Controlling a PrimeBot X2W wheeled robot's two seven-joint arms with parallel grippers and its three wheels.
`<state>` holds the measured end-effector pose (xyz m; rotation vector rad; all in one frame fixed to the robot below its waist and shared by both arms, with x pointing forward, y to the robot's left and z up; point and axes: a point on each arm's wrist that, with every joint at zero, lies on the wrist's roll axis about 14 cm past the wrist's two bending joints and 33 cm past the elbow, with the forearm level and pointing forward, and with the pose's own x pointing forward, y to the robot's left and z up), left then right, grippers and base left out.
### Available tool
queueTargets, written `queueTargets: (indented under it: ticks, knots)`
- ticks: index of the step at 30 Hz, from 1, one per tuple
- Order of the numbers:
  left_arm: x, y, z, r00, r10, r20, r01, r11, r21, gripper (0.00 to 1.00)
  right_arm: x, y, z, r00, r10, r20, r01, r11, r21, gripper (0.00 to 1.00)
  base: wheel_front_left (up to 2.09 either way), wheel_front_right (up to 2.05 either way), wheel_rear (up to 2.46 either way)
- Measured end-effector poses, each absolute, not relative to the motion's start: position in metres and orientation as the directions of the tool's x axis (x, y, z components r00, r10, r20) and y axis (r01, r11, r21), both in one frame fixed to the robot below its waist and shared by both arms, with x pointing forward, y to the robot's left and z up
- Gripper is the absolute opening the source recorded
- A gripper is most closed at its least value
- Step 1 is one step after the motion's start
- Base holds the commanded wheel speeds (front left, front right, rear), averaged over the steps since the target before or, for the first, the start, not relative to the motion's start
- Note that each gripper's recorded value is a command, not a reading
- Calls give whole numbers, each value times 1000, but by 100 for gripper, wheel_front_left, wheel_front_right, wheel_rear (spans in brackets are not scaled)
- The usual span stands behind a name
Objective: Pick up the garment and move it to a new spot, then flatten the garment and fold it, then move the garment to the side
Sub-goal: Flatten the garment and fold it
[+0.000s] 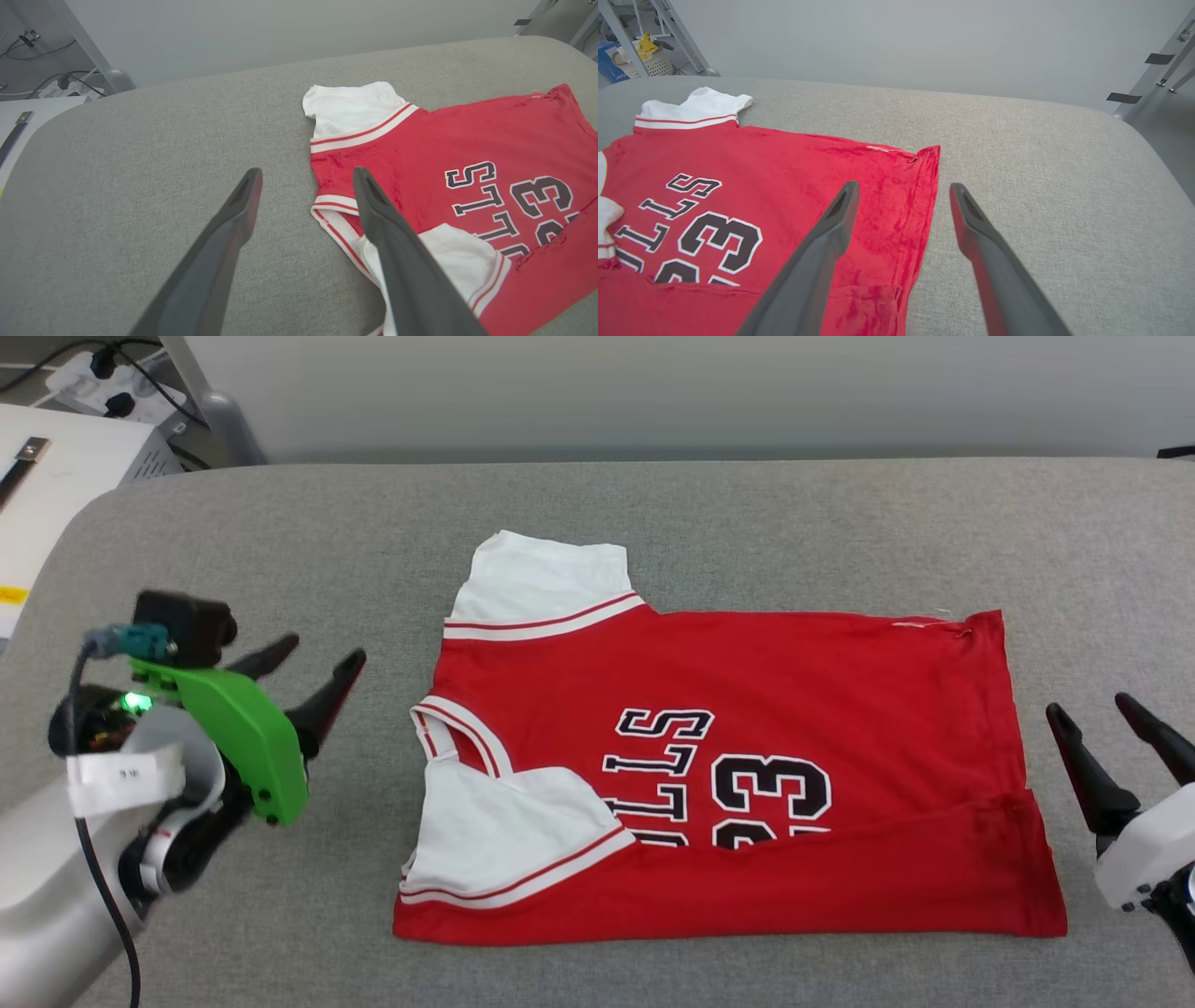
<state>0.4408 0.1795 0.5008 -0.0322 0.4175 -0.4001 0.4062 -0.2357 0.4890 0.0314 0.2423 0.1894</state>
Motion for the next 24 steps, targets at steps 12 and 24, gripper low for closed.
queueTargets:
  ticks: [12, 24]
  knots:
    - [549, 154, 548, 879, -392, -272, 380, 920, -98, 100, 428, -213, 514, 987, 160, -29, -158, 986, 51, 100, 0, 0, 0]
    - [600, 121, 461, 616, -387, -686, 439, 892, -109, 100, 446, -214, 484, 985, 147, -86, -144, 989, 42, 100, 0, 0, 0]
